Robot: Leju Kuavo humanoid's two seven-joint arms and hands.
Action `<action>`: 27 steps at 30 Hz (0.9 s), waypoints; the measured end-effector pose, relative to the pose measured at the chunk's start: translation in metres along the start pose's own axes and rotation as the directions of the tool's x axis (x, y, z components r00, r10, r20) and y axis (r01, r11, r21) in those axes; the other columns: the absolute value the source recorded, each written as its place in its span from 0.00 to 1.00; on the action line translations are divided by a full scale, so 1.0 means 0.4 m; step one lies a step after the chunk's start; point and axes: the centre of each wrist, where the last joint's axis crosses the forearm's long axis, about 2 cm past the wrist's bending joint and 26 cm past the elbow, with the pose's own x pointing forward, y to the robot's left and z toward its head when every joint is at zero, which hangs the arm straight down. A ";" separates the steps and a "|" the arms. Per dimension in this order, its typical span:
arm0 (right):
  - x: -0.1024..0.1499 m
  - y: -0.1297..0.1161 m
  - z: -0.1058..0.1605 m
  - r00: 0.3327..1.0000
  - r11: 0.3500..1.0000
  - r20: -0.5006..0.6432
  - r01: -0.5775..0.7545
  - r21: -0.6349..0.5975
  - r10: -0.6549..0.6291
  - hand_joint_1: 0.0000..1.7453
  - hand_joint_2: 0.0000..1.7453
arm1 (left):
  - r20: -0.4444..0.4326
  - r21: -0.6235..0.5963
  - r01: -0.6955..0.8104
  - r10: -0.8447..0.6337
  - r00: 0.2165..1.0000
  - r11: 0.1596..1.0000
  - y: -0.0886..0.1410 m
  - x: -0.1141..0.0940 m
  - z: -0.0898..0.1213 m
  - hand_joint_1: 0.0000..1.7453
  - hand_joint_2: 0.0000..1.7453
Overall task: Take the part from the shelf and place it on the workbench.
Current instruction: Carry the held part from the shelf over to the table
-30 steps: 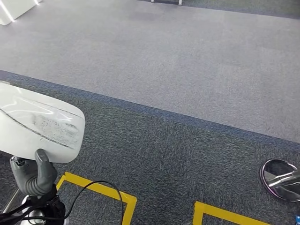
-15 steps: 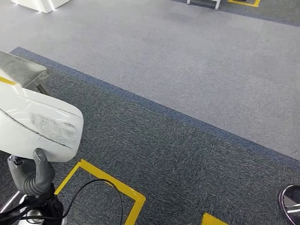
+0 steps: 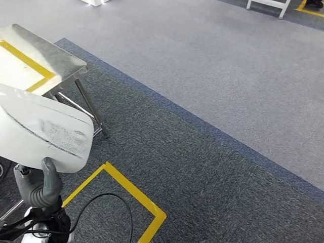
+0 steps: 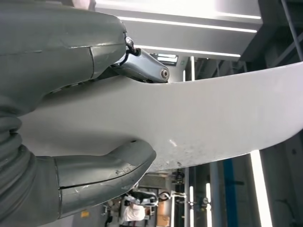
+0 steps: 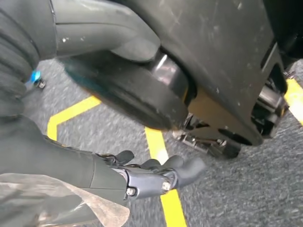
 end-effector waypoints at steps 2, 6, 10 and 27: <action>0.001 0.000 0.000 1.000 1.000 0.001 -0.005 0.000 0.005 0.00 1.00 | -0.003 0.000 0.002 -0.002 1.000 1.000 0.000 0.000 0.000 1.00 1.00; -0.005 0.002 0.001 1.000 1.000 -0.004 -0.006 0.001 0.006 0.00 1.00 | -0.006 -0.001 0.003 -0.003 1.000 1.000 0.000 -0.001 -0.001 1.00 1.00; -0.002 0.001 0.000 1.000 1.000 -0.004 -0.023 0.001 0.023 0.00 1.00 | -0.014 -0.001 0.003 -0.003 1.000 1.000 0.000 -0.003 0.000 1.00 1.00; 0.012 -0.004 -0.002 0.998 0.998 0.003 -0.062 0.007 0.062 0.00 1.00 | -0.025 -0.013 -0.005 0.005 1.000 1.000 -0.005 -0.011 -0.005 1.00 1.00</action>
